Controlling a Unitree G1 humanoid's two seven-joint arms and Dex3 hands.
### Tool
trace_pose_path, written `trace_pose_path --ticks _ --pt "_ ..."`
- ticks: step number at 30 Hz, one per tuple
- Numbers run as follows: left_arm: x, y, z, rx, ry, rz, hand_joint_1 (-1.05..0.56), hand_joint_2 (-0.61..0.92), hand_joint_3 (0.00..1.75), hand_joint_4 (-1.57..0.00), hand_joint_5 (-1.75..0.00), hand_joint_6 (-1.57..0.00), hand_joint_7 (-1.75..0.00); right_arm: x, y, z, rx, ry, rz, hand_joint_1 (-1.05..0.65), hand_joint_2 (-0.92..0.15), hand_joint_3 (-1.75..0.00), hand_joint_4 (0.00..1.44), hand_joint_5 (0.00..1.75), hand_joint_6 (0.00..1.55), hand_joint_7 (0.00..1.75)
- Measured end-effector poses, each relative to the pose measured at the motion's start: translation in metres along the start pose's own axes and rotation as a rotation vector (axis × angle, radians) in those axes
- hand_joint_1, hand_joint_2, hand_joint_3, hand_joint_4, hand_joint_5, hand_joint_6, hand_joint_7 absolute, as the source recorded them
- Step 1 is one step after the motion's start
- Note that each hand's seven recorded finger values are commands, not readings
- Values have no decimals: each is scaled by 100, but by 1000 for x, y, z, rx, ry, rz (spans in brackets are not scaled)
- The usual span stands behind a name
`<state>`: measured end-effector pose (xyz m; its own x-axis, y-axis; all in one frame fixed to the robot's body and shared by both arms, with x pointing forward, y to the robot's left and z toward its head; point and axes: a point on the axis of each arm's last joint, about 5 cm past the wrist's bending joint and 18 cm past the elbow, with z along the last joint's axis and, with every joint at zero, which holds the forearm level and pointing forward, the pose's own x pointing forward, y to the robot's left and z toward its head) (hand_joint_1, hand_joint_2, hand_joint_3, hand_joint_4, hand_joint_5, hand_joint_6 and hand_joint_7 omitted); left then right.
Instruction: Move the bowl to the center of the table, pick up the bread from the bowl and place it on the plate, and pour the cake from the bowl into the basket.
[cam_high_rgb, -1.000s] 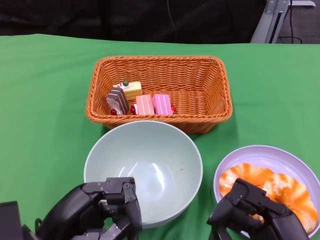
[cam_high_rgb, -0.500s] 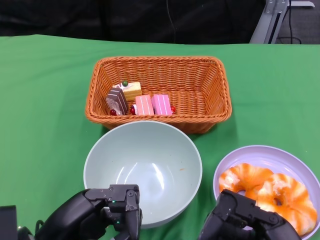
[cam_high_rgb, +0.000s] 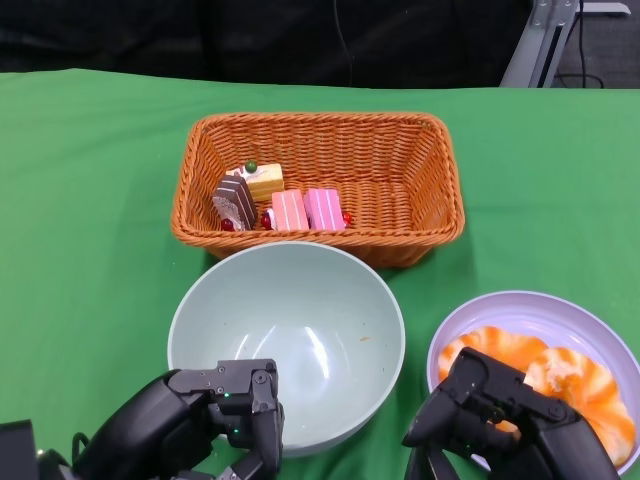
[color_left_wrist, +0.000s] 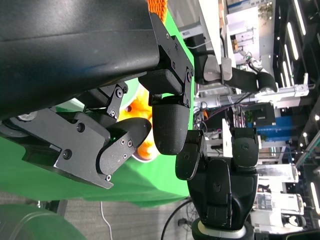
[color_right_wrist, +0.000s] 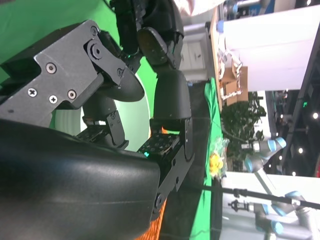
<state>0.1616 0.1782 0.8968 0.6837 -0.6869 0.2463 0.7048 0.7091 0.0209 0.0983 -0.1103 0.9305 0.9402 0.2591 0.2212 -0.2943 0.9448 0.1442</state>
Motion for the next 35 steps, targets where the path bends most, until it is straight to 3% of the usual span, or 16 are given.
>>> trace_pose_path --ticks 13,35 --pt "0 2 -1 20 -10 19 -11 68 98 -71 -175 -58 -161 0 1 -2 -35 -44 -28 -11 -46 -129 71 166 61 148" --pt "0 2 0 22 -8 38 -10 65 102 -71 -175 -59 -161 0 0 -4 -12 -39 -26 -9 -49 -123 70 164 64 142"
